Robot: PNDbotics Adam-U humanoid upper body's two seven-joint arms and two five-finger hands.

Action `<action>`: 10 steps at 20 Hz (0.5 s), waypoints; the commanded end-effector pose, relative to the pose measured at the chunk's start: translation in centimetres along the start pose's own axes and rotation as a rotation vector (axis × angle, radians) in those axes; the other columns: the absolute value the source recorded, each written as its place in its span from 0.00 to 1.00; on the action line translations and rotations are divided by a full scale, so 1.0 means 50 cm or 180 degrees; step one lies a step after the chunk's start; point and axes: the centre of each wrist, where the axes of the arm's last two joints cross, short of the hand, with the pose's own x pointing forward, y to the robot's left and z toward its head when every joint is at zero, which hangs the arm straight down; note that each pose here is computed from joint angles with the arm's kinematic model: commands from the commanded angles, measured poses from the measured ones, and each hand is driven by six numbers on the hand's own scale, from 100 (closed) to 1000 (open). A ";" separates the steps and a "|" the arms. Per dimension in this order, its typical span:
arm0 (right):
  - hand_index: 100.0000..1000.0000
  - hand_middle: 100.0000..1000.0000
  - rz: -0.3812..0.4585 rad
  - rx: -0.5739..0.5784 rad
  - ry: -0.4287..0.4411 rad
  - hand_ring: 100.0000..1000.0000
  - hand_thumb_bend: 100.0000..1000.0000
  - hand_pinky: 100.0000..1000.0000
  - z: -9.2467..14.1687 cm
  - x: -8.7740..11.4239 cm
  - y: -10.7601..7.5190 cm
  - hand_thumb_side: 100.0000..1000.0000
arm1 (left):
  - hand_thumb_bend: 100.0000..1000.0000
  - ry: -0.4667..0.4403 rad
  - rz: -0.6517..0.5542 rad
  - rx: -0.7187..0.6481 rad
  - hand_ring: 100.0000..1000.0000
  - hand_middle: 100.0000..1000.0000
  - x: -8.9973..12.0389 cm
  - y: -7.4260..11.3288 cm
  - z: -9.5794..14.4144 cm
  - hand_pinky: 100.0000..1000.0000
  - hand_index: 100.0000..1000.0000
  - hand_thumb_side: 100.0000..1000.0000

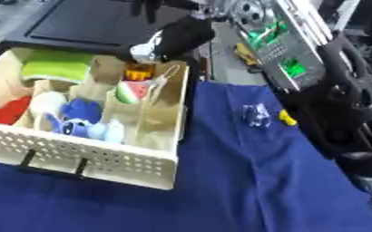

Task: Pick up objects from table and place into drawer.

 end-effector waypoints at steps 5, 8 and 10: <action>0.73 0.55 0.0060 -0.0178 0.0041 0.79 0.47 0.80 0.015 -0.007 -0.030 0.66 | 0.21 -0.0089 0.0037 -0.0032 0.42 0.52 0.006 -0.005 -0.015 0.30 0.71 1.00; 0.72 0.55 -0.0026 -0.0410 0.0056 0.78 0.47 0.79 0.040 -0.015 -0.044 0.68 | 0.21 -0.0095 0.0029 -0.0030 0.42 0.52 0.006 -0.004 -0.016 0.30 0.71 1.00; 0.71 0.54 -0.0084 -0.0598 0.0080 0.77 0.46 0.79 0.062 -0.021 -0.054 0.70 | 0.21 -0.0098 0.0022 -0.0025 0.42 0.52 0.006 -0.002 -0.016 0.30 0.71 1.00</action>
